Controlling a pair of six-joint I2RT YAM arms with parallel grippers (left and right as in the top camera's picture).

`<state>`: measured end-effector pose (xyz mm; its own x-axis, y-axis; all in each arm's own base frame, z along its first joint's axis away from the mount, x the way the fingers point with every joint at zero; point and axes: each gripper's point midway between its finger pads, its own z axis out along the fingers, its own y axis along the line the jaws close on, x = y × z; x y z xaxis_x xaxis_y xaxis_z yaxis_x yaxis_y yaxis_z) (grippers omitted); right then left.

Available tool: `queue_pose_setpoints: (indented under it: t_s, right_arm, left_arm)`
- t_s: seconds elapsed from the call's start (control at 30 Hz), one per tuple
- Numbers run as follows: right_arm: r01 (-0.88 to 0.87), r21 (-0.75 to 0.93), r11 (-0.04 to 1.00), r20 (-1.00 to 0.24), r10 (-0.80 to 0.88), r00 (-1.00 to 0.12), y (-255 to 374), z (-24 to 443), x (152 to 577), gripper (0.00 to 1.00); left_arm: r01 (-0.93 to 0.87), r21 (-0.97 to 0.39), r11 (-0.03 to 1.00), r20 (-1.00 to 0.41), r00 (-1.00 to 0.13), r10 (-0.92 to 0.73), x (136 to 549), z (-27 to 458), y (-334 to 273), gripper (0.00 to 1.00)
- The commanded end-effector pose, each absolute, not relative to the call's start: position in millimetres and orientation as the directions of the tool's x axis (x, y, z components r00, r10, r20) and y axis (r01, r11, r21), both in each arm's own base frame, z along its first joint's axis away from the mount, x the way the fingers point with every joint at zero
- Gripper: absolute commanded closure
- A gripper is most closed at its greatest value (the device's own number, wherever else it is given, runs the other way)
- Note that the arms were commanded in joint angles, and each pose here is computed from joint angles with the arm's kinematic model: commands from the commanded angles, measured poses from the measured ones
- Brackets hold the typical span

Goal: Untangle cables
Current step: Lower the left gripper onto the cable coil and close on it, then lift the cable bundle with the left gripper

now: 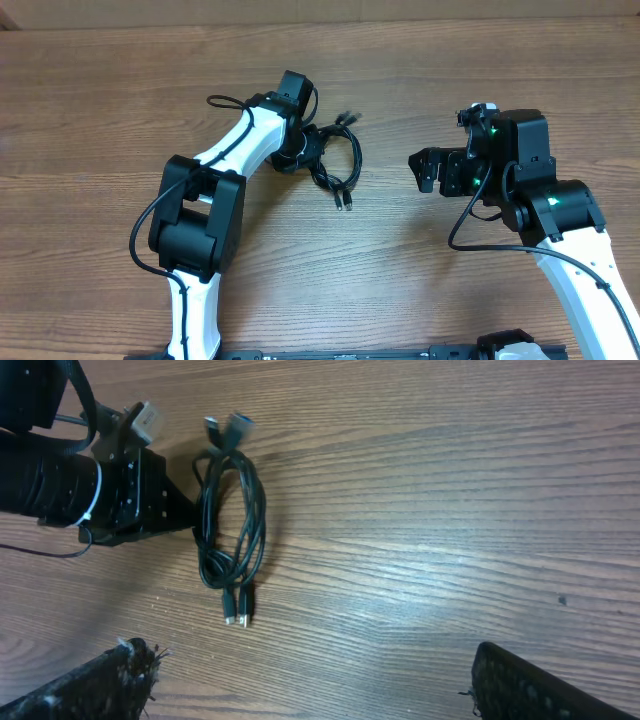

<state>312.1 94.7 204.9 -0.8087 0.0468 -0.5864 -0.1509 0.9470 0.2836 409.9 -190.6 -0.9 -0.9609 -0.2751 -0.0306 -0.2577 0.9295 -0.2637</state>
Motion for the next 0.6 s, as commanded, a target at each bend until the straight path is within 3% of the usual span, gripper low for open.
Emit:
queue_pose_setpoints:
  t_s: [0.0,0.17,0.3,0.57]
  right_arm:
    - [-0.160,0.271,0.949,-0.619,0.044,-0.784,94.2,218.6,316.1,0.00]
    - [-0.154,0.263,0.952,-0.623,0.046,-0.781,92.6,218.9,317.7,0.00]
    - [-0.143,0.251,0.957,-0.621,0.046,-0.783,90.2,216.3,319.6,0.01]
    - [-0.141,0.251,0.958,-0.616,0.045,-0.786,91.8,210.1,328.1,0.12]
  left_arm:
    - [-0.251,-0.135,0.959,0.123,-0.964,-0.235,368.6,-73.2,-175.6,0.96]
    - [-0.178,-0.283,0.942,0.124,-0.981,-0.148,383.4,-35.2,-189.7,0.96]
    - [-0.058,-0.495,0.867,0.019,-0.998,-0.056,409.3,54.8,-210.5,0.96]
    - [0.147,-0.698,0.701,-0.184,-0.983,0.023,409.5,184.2,-231.9,0.96]
